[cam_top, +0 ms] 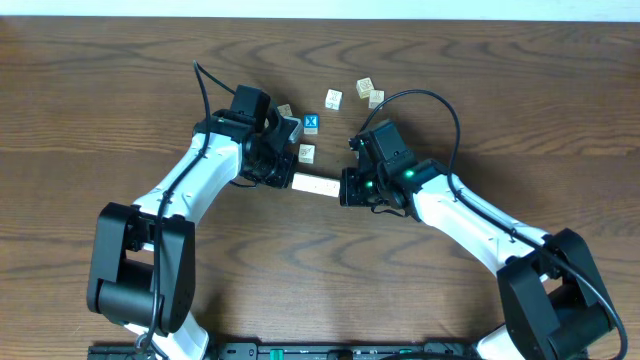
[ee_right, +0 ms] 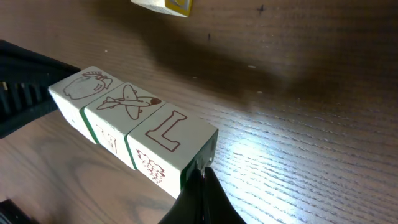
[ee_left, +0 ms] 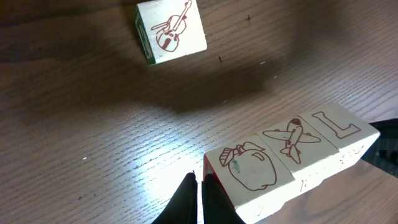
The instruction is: Lift 3 blocks
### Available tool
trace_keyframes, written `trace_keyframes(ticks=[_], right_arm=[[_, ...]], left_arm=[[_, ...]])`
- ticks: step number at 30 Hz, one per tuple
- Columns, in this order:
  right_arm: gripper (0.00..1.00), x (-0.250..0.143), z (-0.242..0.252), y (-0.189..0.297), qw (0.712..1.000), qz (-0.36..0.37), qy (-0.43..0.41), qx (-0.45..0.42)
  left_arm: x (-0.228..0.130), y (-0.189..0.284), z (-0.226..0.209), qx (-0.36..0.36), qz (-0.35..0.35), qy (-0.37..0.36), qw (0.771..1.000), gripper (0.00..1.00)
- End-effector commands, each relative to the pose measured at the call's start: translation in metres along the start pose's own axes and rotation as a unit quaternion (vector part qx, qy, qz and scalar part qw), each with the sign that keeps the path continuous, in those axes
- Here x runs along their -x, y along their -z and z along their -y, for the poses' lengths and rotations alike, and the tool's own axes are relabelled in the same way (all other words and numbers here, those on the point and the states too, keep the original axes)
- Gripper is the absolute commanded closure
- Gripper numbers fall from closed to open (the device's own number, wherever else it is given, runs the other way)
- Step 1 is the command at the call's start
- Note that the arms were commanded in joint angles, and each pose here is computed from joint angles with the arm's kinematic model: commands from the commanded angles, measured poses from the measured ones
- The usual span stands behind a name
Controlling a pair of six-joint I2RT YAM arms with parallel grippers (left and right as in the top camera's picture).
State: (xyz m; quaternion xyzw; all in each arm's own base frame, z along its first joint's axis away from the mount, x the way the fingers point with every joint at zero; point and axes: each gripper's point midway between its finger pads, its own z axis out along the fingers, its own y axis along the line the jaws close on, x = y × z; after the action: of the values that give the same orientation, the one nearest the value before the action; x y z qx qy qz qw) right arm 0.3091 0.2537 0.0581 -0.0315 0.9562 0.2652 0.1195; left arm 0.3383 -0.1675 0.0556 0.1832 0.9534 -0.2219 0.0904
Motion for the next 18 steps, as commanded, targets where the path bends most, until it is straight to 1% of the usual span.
trace_keyframes(ticks=[1, 10, 18], right_arm=[[0.99, 0.011, -0.051, 0.018, 0.996, 0.010, 0.046, 0.081], [0.99, 0.011, -0.051, 0.018, 0.996, 0.010, 0.046, 0.082], [0.99, 0.013, -0.054, 0.023, 0.995, 0.016, 0.050, 0.084]], left_arm=[[0.007, 0.005, 0.049, -0.082, 0.009, -0.025, 0.996, 0.92], [0.013, 0.021, 0.056, -0.082, 0.031, -0.034, 0.996, 0.93], [0.013, 0.022, 0.056, -0.082, 0.031, -0.028, 0.996, 0.93]])
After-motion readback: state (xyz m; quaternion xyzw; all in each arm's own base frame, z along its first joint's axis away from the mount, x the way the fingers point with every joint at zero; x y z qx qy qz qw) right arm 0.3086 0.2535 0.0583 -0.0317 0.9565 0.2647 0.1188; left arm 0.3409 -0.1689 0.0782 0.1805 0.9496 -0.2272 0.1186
